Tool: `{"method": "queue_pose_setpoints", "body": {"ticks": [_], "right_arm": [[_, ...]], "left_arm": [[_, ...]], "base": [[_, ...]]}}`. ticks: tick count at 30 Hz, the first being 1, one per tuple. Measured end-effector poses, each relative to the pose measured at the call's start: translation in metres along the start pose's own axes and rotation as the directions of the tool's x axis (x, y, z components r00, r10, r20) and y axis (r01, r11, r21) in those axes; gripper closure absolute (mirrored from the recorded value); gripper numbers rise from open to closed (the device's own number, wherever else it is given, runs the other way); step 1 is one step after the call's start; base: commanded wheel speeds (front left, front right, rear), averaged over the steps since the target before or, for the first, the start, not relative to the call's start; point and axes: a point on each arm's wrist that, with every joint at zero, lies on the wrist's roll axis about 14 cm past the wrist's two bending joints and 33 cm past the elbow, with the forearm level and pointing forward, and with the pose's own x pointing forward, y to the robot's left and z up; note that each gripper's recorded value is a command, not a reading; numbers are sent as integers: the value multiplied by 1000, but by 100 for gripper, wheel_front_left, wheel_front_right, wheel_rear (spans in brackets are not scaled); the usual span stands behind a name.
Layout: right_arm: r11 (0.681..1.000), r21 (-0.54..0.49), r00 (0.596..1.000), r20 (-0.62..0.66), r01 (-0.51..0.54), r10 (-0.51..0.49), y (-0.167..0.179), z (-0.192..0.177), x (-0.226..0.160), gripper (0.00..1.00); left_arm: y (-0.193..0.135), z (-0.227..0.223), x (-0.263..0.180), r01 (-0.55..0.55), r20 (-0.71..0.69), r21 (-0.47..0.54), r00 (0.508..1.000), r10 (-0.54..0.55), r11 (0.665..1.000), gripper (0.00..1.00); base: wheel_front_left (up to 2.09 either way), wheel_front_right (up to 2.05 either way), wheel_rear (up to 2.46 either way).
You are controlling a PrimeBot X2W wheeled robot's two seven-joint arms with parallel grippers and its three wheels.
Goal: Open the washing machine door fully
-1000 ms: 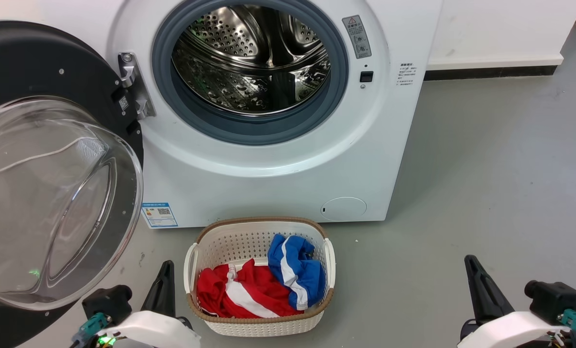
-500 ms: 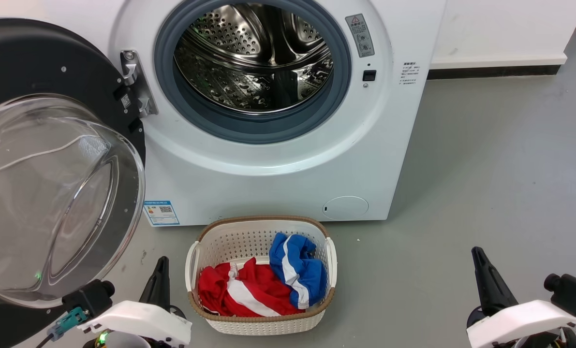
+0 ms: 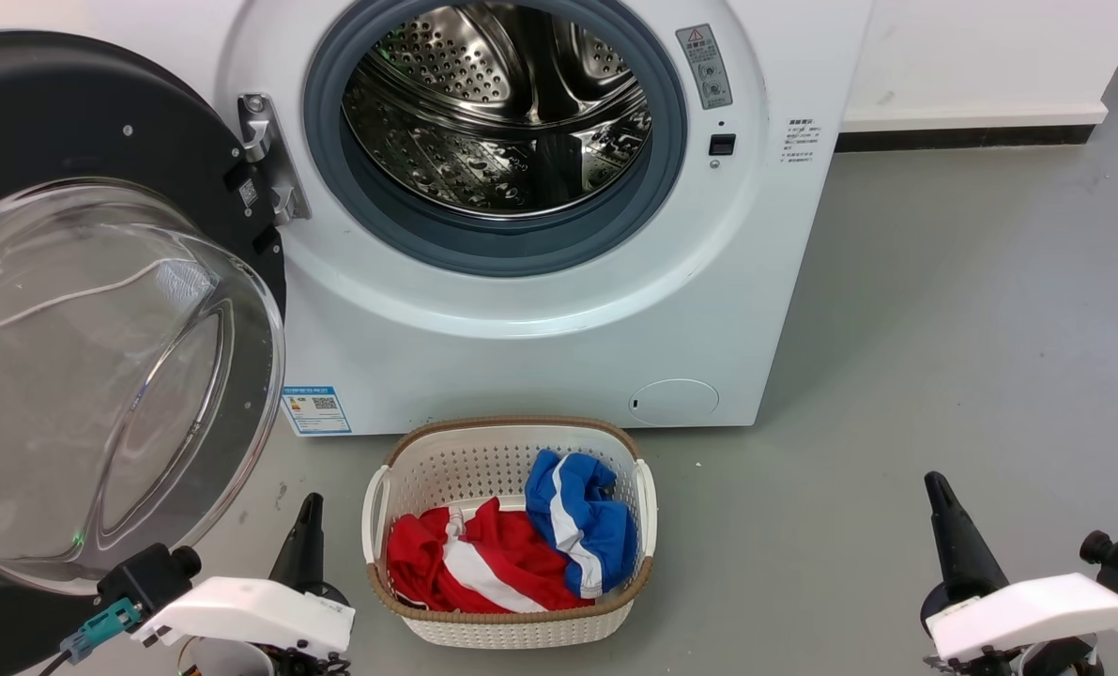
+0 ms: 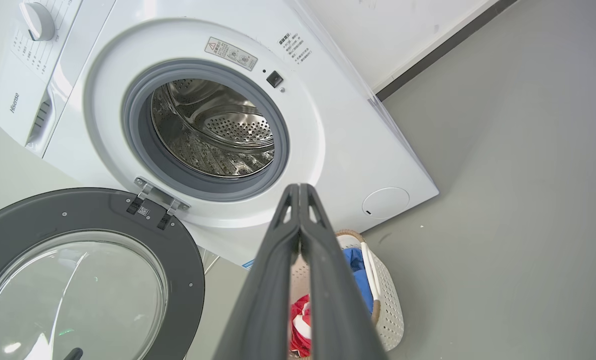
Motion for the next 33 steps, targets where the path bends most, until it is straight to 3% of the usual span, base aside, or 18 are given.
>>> {"method": "queue_pose_setpoints", "body": {"ticks": [15, 33], "right_arm": [[981, 192, 1000, 5, 1, -2, 0, 3, 6, 100], [923, 384, 1000, 13, -8, 4, 1, 7, 13, 100]], "left_arm": [[0, 6, 3, 7, 2, -186, 1000, -6, 982, 100], [0, 11, 4, 22, 13, -368, 1000, -18, 929, 100]], "base": [[0, 0, 0], [0, 0, 0]]}}
